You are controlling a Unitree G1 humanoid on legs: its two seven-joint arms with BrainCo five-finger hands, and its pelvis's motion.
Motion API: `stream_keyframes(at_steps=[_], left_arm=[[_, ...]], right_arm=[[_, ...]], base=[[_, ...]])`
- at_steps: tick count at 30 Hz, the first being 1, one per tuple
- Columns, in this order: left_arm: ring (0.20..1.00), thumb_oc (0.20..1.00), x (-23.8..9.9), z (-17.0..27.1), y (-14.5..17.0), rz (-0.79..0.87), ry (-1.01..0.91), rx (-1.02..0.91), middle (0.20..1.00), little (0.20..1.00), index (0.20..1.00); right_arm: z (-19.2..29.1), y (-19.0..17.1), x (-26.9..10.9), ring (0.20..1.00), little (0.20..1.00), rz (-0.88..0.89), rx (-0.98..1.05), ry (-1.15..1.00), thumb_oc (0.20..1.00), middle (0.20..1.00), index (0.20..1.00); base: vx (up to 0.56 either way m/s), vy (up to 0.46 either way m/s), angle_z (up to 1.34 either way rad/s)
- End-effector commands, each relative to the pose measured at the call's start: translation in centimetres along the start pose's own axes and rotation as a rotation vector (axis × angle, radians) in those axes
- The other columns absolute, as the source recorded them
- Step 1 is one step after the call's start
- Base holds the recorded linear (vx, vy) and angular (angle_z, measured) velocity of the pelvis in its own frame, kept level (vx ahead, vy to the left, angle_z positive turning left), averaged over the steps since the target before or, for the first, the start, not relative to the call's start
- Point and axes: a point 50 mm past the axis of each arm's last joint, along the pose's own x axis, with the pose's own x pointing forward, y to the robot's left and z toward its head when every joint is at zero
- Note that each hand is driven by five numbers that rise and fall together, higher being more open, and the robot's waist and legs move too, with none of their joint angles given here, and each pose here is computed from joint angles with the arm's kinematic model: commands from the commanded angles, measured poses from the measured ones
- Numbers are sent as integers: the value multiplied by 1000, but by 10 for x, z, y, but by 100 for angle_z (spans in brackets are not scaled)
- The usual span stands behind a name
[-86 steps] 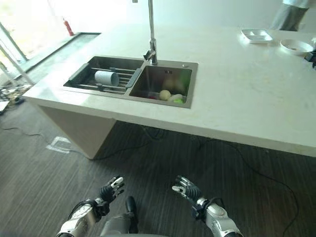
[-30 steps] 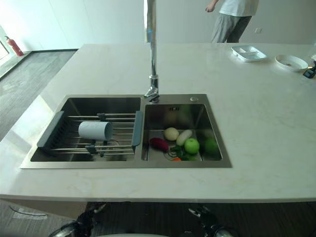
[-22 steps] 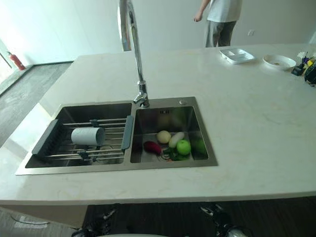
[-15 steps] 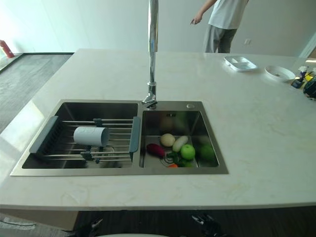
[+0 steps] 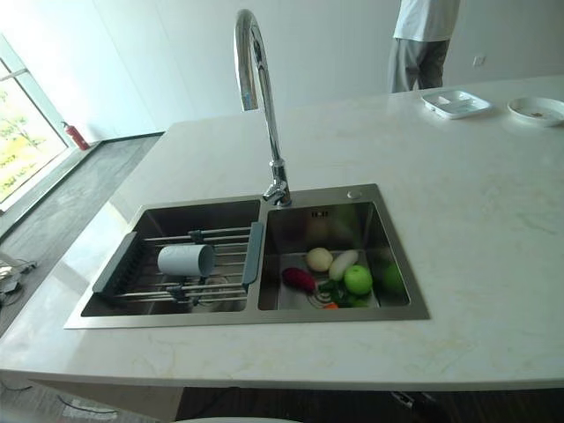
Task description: Place the dishes in the dishwasher.
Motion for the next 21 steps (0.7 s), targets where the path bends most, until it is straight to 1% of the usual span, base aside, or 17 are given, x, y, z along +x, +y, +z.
stream_keyframes(at_steps=[1,2,4,5,7,9,10,11,12,13,14,15,19,20,21], left_arm=[[1000,1000,-15,50,45,175,-165,94,1000,1000,1000],[1000,1000,-26,73,64,227,-243,120,1000,1000,1000],[1000,1000,-46,110,84,280,-343,172,1000,1000,1000],[1000,1000,-71,151,93,301,-474,232,1000,1000,1000],[1000,1000,-106,199,91,286,-671,282,1000,1000,1000],[1000,1000,-148,242,79,275,-923,331,1000,1000,1000],[1000,1000,-166,256,70,247,-1025,327,1000,1000,1000],[1000,1000,-223,284,18,52,-1365,432,1000,1000,1000],[1000,1000,-230,285,10,30,-1406,473,1000,1000,1000],[1000,1000,-251,285,-20,-20,-1511,566,1000,1000,1000],[1000,1000,-255,284,-30,-36,-1541,587,1000,1000,1000],[1000,1000,-265,276,-65,-81,-1622,684,1000,1000,1000],[1000,1000,-263,262,-103,-172,-1646,815,1000,1000,1000],[1000,1000,-263,260,-108,-183,-1645,827,1000,1000,1000],[1000,1000,-260,250,-123,-226,-1646,872,1000,1000,1000]], right_arm=[[29,25,11,1000,1000,59,70,-82,1000,1000,1000],[26,24,11,1000,1000,59,76,-71,1000,1000,1000],[22,22,10,1000,1000,55,97,-62,1000,1000,1000],[19,21,9,1000,1000,56,116,-61,1000,1000,1000],[17,24,9,1000,1000,65,122,-61,1000,1000,1000],[14,27,9,1000,1000,74,127,-56,1000,1000,1000],[11,27,8,1000,1000,77,128,-52,1000,1000,1000],[5,31,6,1000,1000,86,131,-40,1000,1000,1000],[4,32,6,1000,1000,87,132,-37,1000,1000,1000],[0,33,5,1000,1000,86,144,-27,1000,1000,1000],[-1,33,5,1000,1000,84,149,-22,1000,1000,1000],[-7,32,3,1000,1000,77,162,-9,1000,1000,1000],[-19,26,-1,1000,1000,60,187,11,1000,1000,1000],[-21,26,-2,1000,1000,59,188,12,1000,1000,1000],[-26,25,-4,1000,1000,55,193,20,1000,1000,1000]], base=[[7,-37,0],[2,-41,2],[10,-40,6],[27,-40,6],[24,-40,17],[18,-30,12],[47,-42,-12],[48,-37,-14],[75,-41,-11],[52,-19,-16],[96,-9,-36],[88,12,-34],[69,21,-20],[76,37,-8],[54,31,-5]])
